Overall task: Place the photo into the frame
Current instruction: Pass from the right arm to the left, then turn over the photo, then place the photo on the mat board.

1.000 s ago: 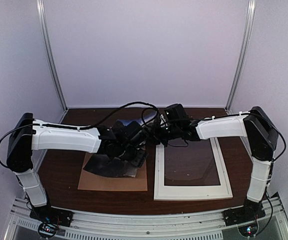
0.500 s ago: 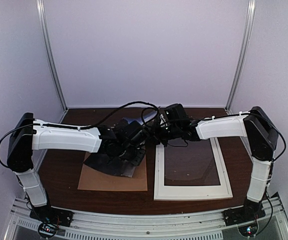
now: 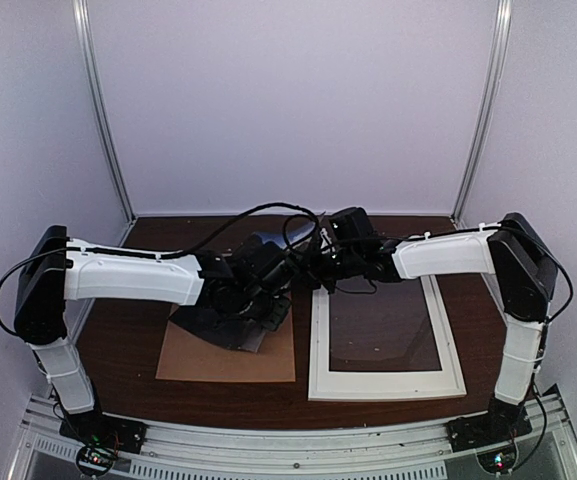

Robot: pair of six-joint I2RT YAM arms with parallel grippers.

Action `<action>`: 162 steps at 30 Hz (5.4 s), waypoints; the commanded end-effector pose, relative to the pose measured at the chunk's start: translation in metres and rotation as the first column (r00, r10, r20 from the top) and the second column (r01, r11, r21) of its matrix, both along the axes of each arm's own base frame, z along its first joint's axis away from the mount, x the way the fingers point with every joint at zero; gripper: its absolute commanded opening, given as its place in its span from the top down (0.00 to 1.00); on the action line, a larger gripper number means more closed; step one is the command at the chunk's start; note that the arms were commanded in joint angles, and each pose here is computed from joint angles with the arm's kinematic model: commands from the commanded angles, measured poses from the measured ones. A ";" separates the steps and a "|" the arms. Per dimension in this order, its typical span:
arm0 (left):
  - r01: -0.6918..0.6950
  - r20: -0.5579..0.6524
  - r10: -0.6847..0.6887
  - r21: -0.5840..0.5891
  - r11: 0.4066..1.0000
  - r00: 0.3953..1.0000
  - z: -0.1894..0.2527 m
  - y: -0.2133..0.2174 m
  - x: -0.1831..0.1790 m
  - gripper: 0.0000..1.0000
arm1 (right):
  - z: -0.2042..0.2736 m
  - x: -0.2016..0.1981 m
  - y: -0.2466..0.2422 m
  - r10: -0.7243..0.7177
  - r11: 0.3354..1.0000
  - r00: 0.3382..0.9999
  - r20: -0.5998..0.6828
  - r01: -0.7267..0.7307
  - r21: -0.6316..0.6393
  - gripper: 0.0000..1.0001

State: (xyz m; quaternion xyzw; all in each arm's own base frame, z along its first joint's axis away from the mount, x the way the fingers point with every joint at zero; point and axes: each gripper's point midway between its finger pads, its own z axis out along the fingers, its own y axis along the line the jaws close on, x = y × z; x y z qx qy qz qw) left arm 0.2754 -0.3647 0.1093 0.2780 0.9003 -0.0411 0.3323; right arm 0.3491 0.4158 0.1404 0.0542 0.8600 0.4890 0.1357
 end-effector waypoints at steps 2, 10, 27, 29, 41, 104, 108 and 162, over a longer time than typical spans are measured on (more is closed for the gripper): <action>0.014 0.016 -0.014 -0.018 1.000 1.000 0.011 -0.008 0.003 0.70 | -0.001 0.002 0.001 0.001 1.000 1.000 0.007 -0.001 0.011 0.94; 0.018 0.013 -0.018 -0.025 1.000 1.000 0.012 -0.009 0.003 0.83 | -0.001 0.002 0.001 0.004 1.000 1.000 0.006 -0.004 0.013 0.91; 0.003 0.048 -0.003 -0.001 1.000 0.999 0.028 -0.002 0.008 1.00 | 0.031 0.006 -0.032 -0.022 1.000 0.998 0.056 0.021 0.013 0.41; 0.003 0.050 -0.002 -0.005 1.000 0.999 0.030 -0.002 0.008 1.00 | 0.037 0.008 -0.041 -0.034 0.999 0.997 0.067 0.032 0.020 0.35; 0.061 0.025 -0.060 -0.074 0.995 0.998 0.062 -0.013 0.008 1.00 | 0.087 0.021 -0.147 -0.161 0.984 0.968 0.193 0.174 -0.049 0.20; -0.396 -0.471 0.110 -0.567 0.722 0.875 -0.029 0.001 -0.021 1.00 | -0.046 -0.023 -0.262 -0.081 0.899 0.996 0.027 0.084 -0.429 0.25; -0.397 -0.492 0.078 -0.588 0.705 0.867 -0.033 -0.017 -0.027 1.00 | -0.046 -0.022 -0.270 -0.085 0.877 0.996 0.033 0.090 -0.472 0.25; -0.197 -0.551 -0.220 -0.599 0.776 0.805 -0.039 -0.118 -0.046 1.00 | -0.043 -0.027 -0.307 -0.114 0.827 0.993 0.037 0.115 -0.549 0.24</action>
